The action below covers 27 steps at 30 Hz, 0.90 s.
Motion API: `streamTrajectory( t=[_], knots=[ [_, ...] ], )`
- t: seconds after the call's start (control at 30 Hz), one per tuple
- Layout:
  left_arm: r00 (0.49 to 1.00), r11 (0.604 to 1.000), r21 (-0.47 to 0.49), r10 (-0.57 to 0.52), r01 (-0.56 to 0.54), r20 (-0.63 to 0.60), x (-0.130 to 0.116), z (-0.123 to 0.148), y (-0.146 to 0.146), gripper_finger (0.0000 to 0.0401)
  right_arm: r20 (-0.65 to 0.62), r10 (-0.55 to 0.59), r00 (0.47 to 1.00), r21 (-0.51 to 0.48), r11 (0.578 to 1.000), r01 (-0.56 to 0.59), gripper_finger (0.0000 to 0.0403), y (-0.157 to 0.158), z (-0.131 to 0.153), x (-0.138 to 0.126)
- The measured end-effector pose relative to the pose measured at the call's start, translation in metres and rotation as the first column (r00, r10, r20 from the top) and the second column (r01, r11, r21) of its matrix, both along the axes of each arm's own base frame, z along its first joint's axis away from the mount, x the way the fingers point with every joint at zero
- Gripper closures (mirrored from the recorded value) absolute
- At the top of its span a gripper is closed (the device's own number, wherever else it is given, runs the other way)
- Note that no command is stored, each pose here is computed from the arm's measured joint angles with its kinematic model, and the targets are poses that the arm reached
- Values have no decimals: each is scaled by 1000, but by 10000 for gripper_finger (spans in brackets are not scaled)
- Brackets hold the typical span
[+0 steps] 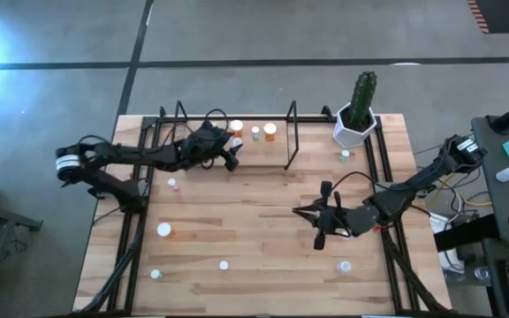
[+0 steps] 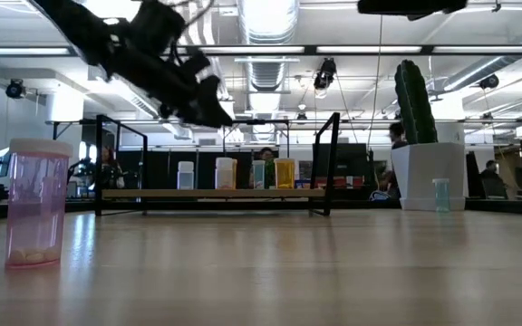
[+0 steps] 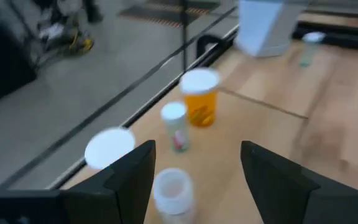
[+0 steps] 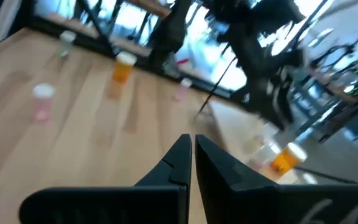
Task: Pick and place medicine bottles onto shelf by color
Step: Put the transparent pill bottle on the shelf
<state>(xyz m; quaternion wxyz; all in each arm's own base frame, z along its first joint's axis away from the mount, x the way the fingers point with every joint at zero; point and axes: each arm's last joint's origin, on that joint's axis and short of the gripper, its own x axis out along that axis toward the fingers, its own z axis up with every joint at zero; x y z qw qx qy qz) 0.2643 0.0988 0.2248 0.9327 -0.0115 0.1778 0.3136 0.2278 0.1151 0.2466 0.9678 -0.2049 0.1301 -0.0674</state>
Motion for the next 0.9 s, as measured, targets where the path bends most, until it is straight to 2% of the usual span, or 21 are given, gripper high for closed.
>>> streamTrajectory(
  t=[0.17,0.27,0.37,0.5,0.6,0.73,0.9],
  knots=[
    [987,985,64,-160,158,31,-16,6,-38,182,-169,-1,986,101,995,18,389,15,7,-10],
    [952,953,96,-295,287,86,-26,2,-62,182,-300,-20,954,173,982,76,374,27,7,-21],
    [906,915,150,-395,374,154,-36,-3,-82,183,-426,-21,904,250,958,140,339,45,4,-33],
    [858,874,229,-473,429,199,-47,-13,-99,183,-522,-4,853,319,926,200,272,79,2,-44],
    [850,868,240,-484,435,208,-50,-17,-101,183,-583,-17,812,318,916,247,221,108,-3,-52],
    [844,863,229,-495,450,206,-49,-19,-102,183,-679,-126,723,241,892,382,172,138,-17,-65],
    [839,859,225,-504,460,206,-49,-19,-102,183,-772,-291,565,121,806,579,143,153,-38,-74]
  ],
)
